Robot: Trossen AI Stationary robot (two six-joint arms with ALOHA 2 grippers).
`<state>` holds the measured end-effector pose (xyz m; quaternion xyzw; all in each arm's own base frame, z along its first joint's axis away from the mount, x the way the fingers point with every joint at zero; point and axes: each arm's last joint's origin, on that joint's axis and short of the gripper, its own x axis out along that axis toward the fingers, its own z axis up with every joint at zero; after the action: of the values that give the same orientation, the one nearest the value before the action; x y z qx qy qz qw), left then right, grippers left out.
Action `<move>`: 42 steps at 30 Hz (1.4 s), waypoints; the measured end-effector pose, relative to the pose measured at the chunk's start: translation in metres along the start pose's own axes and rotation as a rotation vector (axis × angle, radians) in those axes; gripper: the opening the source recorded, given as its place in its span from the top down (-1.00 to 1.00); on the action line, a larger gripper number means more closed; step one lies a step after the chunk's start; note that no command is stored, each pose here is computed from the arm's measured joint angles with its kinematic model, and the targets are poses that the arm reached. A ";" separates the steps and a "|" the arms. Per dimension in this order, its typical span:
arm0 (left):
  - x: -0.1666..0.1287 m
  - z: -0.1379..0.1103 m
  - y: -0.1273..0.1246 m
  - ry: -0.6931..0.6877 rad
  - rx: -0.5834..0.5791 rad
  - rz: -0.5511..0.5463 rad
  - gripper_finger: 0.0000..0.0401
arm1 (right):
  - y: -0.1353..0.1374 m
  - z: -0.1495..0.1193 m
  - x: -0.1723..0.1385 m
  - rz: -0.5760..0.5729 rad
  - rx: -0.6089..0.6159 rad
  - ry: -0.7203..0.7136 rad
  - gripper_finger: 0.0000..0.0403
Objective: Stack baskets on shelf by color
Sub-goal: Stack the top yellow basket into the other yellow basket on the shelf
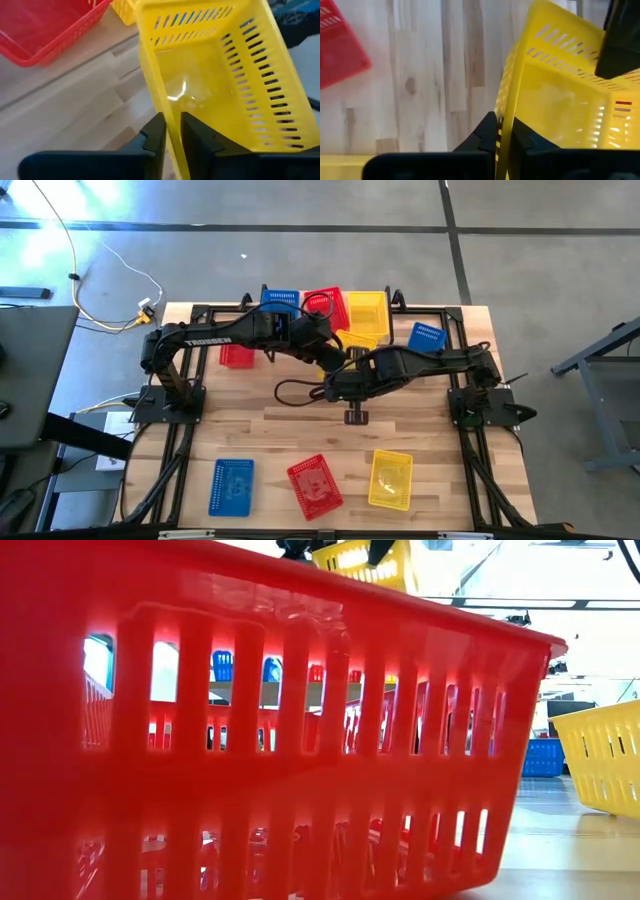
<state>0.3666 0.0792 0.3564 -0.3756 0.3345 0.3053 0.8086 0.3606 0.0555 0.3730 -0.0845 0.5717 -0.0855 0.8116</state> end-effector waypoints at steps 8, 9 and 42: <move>0.001 0.008 0.008 0.015 0.117 -0.009 0.42 | 0.001 -0.002 -0.001 0.058 0.071 0.027 1.00; 0.001 0.009 0.009 0.026 0.137 -0.019 0.40 | 0.001 -0.003 -0.001 0.061 0.087 0.035 1.00; -0.099 0.039 0.057 -0.182 0.557 -0.031 0.39 | -0.037 -0.023 -0.036 -0.146 0.149 -0.034 1.00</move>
<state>0.2781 0.1175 0.4292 -0.1151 0.3256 0.2216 0.9119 0.3257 0.0270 0.4071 -0.0667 0.5423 -0.1850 0.8169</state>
